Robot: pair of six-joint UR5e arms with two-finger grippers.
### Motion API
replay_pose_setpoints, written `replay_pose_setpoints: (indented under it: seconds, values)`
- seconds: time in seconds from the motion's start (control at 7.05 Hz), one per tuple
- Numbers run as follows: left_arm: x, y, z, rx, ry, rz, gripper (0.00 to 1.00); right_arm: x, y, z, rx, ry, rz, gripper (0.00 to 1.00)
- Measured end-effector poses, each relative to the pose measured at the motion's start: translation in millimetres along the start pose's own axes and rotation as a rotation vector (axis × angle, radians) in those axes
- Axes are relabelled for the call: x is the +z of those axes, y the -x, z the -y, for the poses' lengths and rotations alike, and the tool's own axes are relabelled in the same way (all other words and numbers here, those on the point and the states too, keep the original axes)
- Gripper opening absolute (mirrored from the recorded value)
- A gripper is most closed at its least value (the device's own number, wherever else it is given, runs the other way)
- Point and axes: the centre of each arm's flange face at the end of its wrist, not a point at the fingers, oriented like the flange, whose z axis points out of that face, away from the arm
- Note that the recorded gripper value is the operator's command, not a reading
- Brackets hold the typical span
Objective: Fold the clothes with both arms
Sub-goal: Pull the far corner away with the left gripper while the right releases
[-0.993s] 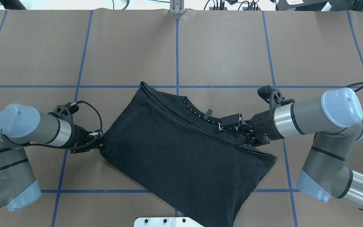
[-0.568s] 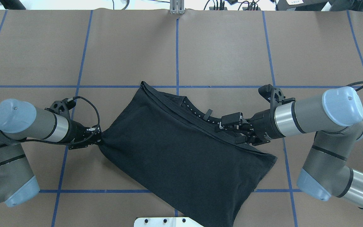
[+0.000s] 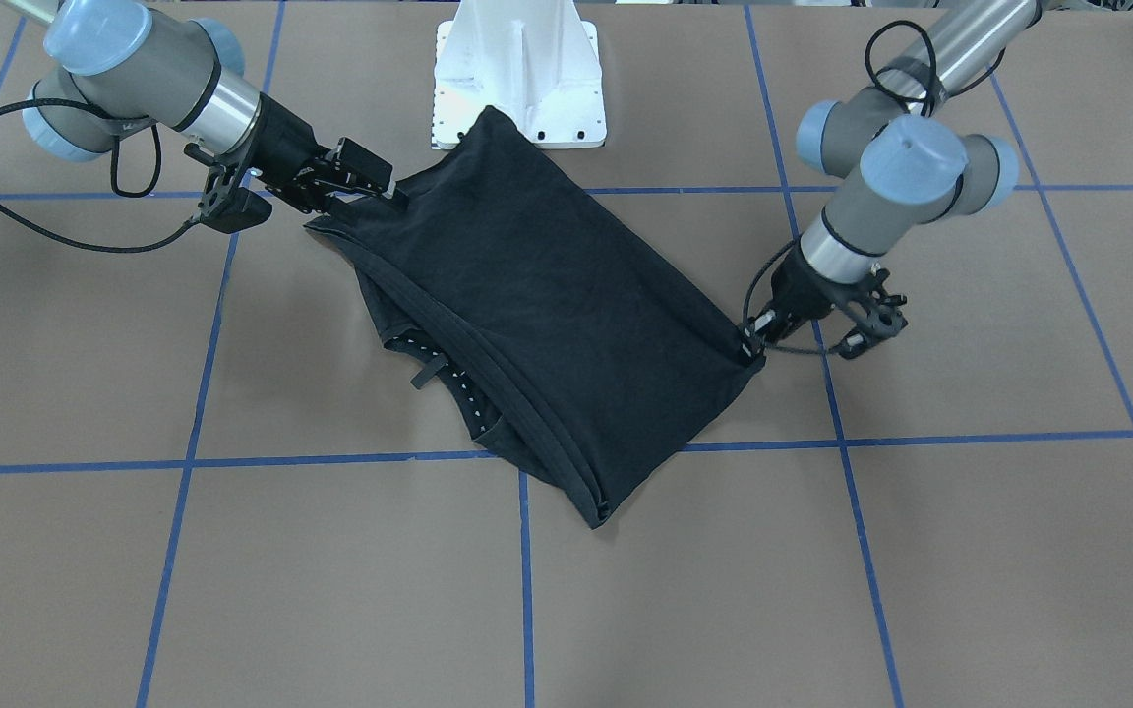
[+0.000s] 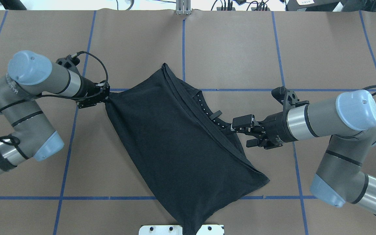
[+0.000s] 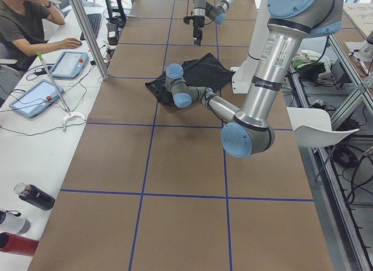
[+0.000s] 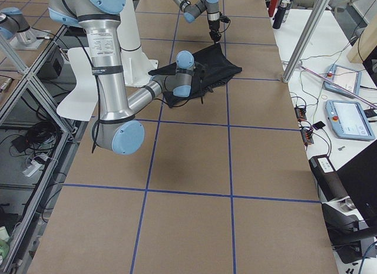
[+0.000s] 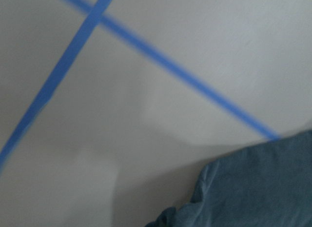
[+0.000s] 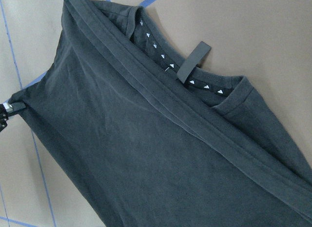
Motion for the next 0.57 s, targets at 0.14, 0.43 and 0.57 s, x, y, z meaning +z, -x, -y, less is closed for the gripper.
replay_pose_setpoints:
  seconds: [0.14,0.43,0.57]
  values:
    - [3.8,-23.2,17.8,-0.008,-0.043,-0.009,0.00,-0.9,-2.2,2.1,0.003,-0.012,-0.003,1.00]
    - [19.9,-67.6,48.2,0.012,-0.124,-0.012,0.00,-4.7,-5.6,7.9,0.009,-0.033,-0.006,1.00]
    - [26.4,-87.7,62.2,0.030,-0.153,-0.023,0.00,-7.3,-6.5,11.4,0.012,-0.042,-0.007,1.00]
